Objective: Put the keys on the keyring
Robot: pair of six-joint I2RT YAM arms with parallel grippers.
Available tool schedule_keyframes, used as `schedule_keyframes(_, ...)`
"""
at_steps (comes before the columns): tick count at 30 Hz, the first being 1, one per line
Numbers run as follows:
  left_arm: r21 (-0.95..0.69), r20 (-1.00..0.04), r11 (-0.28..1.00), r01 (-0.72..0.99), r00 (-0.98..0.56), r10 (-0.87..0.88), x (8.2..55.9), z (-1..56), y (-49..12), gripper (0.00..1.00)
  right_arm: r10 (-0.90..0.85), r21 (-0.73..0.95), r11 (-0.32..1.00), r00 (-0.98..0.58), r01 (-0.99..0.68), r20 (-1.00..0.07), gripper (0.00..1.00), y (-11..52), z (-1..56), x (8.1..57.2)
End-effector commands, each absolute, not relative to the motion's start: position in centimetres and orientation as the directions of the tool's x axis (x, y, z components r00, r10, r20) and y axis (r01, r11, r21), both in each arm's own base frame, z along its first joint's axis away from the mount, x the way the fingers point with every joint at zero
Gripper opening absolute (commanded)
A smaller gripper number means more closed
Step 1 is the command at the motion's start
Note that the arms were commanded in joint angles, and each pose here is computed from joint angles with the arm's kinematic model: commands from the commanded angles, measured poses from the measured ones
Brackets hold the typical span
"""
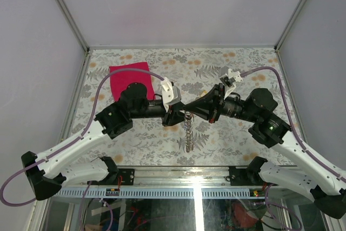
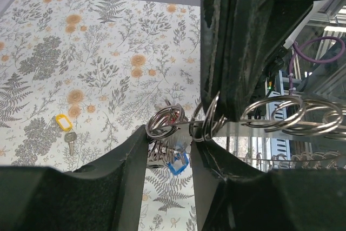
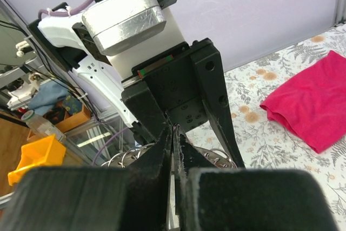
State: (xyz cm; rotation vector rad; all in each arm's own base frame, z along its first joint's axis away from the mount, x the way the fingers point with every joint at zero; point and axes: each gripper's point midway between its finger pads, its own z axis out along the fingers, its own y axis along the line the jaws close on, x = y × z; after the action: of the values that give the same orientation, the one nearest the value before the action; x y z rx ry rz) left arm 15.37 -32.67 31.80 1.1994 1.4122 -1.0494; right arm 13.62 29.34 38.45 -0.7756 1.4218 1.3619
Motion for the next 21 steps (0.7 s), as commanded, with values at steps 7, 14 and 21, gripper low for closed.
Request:
schedule_keyframes(7,0.099,-0.995,0.14,0.985,0.101,-0.004,15.6,38.3,-33.1,0.19,0.127,0.424,0.109,-0.411,-0.899,-0.903,0.0,30.8,36.0,13.3)
schedule_keyframes(14,0.111,-0.992,0.205,0.972,0.122,-0.042,15.8,39.4,-31.9,0.44,0.175,0.358,0.091,-0.339,-0.929,-0.924,0.0,30.2,37.6,12.8)
schedule_keyframes(21,0.13,-0.982,0.222,0.966,0.156,-0.103,14.5,41.1,-30.1,0.49,0.155,0.234,0.048,-0.224,-0.971,-0.962,0.0,29.4,39.9,11.4)
